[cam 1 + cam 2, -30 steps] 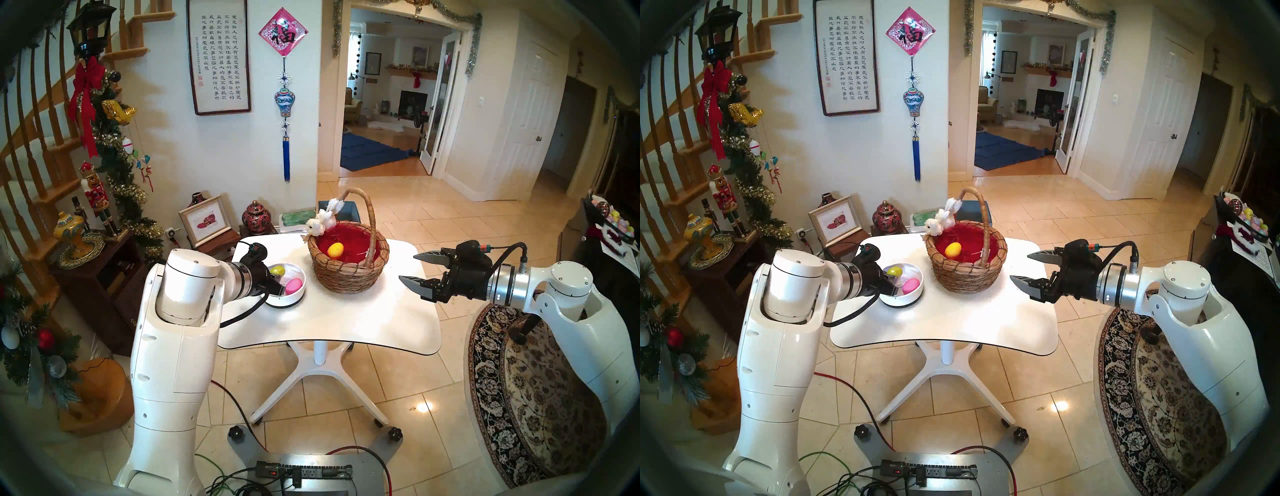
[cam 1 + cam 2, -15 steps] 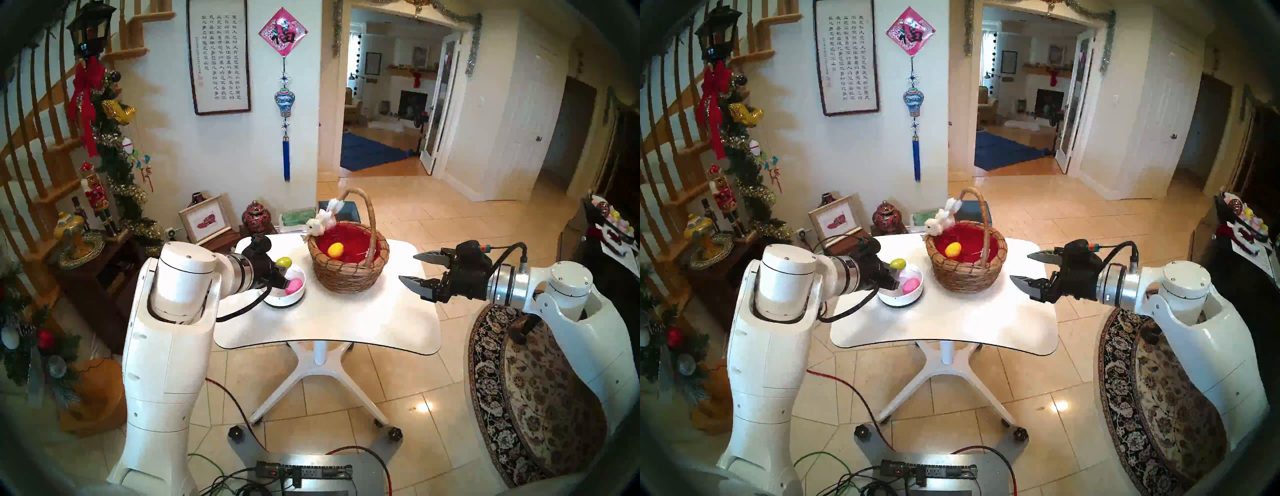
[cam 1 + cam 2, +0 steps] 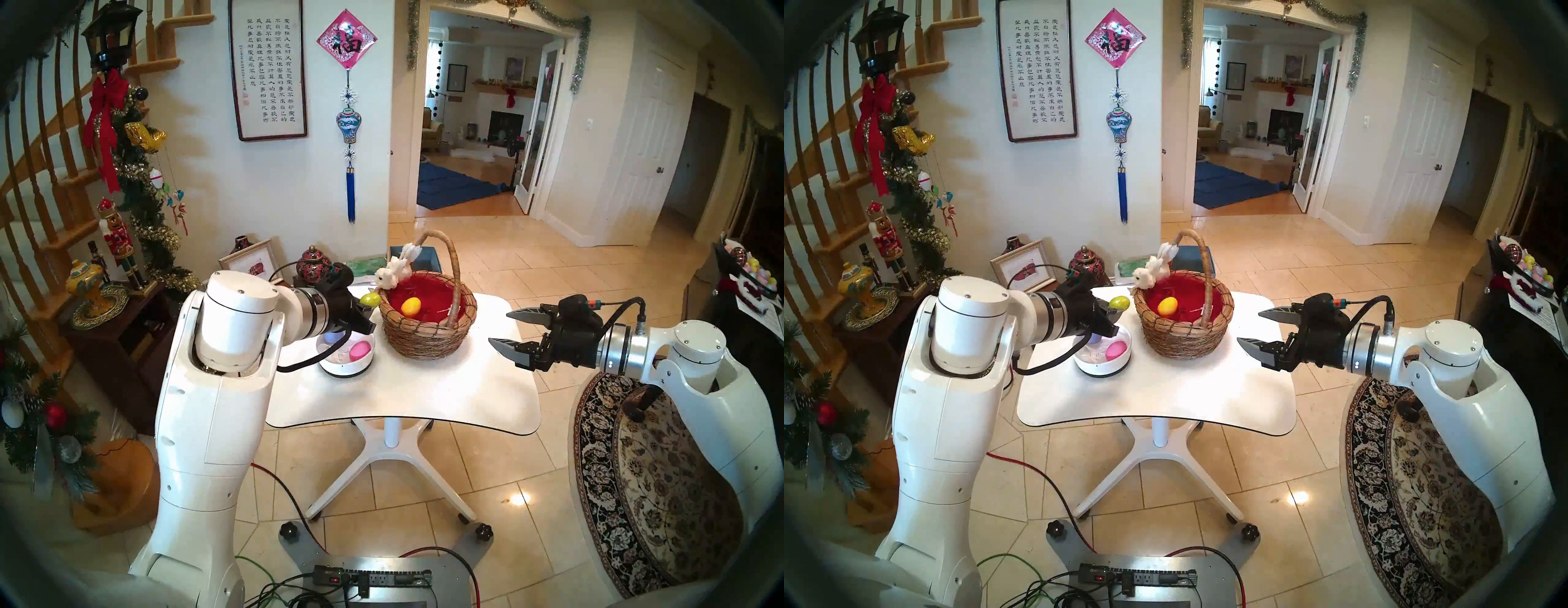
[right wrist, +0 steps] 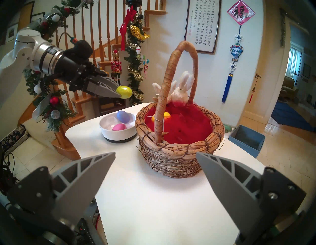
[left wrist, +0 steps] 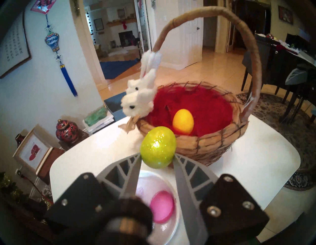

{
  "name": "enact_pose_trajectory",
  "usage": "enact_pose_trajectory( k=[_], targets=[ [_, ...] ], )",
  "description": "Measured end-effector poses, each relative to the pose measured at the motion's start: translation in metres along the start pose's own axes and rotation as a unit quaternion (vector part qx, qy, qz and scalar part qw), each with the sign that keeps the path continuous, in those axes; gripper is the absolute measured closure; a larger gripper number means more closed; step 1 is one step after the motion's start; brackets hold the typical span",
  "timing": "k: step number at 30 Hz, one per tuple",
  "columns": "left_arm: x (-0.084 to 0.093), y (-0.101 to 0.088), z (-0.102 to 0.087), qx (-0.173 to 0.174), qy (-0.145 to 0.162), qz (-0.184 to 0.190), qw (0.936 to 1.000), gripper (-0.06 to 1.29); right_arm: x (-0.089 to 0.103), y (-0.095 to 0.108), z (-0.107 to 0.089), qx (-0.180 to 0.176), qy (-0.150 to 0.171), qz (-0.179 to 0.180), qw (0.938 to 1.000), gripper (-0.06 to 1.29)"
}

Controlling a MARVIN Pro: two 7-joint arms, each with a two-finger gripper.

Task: Put easter egg into basket

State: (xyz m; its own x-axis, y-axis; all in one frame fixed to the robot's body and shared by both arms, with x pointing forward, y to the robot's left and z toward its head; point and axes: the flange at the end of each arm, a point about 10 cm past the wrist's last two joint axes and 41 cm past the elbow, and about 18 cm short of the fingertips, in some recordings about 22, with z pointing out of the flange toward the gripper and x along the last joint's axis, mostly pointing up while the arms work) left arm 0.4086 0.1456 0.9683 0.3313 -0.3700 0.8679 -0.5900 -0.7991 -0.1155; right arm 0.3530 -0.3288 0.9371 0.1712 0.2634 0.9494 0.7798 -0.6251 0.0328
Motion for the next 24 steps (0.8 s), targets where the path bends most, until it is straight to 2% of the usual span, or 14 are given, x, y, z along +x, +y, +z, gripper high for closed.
enact_pose_trajectory(
  k=[10,24],
  targets=[
    [0.014,0.013,0.030,-0.034,-0.010,0.011,0.9993,0.76,0.000,0.000,0.000,0.000,0.000,0.000,1.0000,0.00],
    [0.031,0.024,0.067,-0.064,-0.029,0.022,0.9973,0.76,0.000,0.000,0.000,0.000,0.000,0.000,1.0000,0.00]
  ],
)
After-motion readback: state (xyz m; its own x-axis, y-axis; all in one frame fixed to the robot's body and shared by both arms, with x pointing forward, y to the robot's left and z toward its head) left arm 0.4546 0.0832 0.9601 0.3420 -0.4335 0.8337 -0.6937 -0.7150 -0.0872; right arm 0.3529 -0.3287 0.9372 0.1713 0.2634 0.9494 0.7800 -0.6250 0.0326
